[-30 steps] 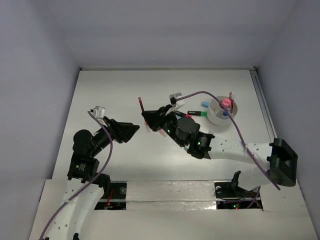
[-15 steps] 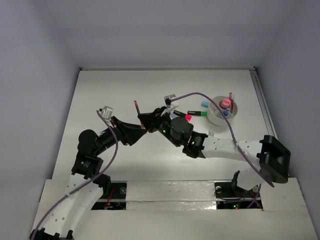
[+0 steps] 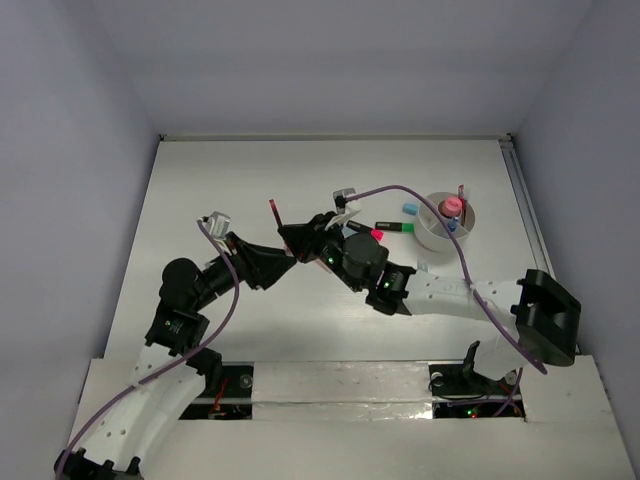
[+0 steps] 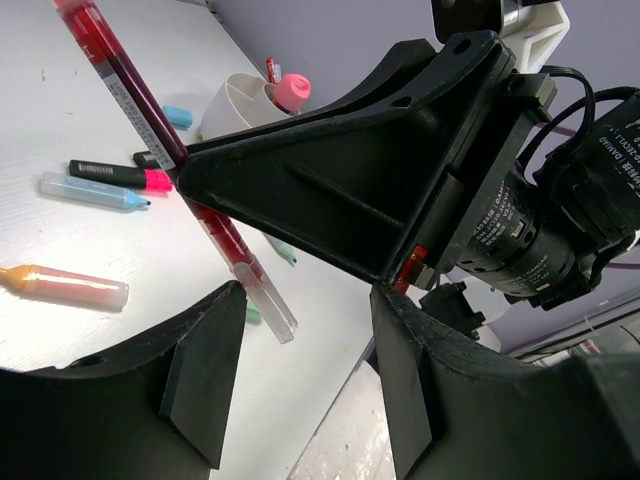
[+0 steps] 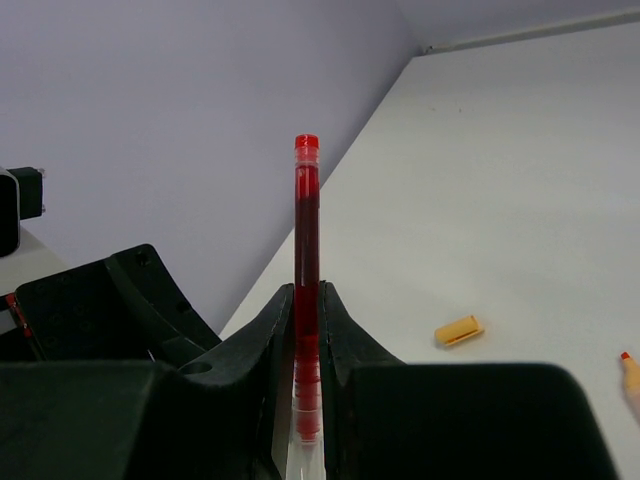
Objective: Sort the stationery into containers
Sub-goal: Pick up the pen from the center of the board.
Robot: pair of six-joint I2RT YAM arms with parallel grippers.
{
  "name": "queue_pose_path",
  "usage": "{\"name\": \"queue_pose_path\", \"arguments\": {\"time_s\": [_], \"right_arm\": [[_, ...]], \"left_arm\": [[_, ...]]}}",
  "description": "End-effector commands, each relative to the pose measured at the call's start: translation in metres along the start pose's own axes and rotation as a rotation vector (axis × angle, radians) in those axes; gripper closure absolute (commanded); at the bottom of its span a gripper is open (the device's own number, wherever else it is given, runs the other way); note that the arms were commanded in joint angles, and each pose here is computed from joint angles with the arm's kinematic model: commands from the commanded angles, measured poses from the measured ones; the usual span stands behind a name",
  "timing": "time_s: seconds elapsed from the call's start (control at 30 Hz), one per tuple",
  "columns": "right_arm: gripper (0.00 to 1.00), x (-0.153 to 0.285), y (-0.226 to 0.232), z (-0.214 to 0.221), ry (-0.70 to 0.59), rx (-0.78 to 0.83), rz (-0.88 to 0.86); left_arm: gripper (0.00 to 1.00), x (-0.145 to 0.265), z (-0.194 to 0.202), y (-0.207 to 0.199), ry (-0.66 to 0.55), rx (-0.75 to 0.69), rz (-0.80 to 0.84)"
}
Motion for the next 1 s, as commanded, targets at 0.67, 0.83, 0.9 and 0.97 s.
{"name": "queue_pose_path", "arguments": {"time_s": [0.67, 0.83, 0.9, 0.97], "right_arm": [[1.00, 0.016, 0.026, -0.021, -0.090, -0.110, -0.113], [1.00, 0.016, 0.031, -0.016, -0.063, -0.128, -0.142], [0.94, 0.017, 0.030, -0.017, -0.060, -0.133, -0.139], [0.85, 0.019, 0.027, -0.016, -0.053, -0.127, -0.119]], "left_arm": [[0.71, -0.012, -0.014, 0.007, -0.065, -0.036, -0.043], [1.00, -0.010, -0.014, 0.008, -0.072, -0.044, -0.049], [1.00, -0.009, -0.017, 0.008, -0.082, -0.050, -0.063], [1.00, -0.008, -0.016, 0.010, -0.075, -0.054, -0.082]]}}
Point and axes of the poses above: each gripper's point midway between its finger pads, its own x axis back along the fingers, its own y axis along the line the jaws close on, z = x × y, the point moved 3 cm from there along x, back along the fingers, and after that the axes turned 2 degrees about -x, right-handed, at the moved point
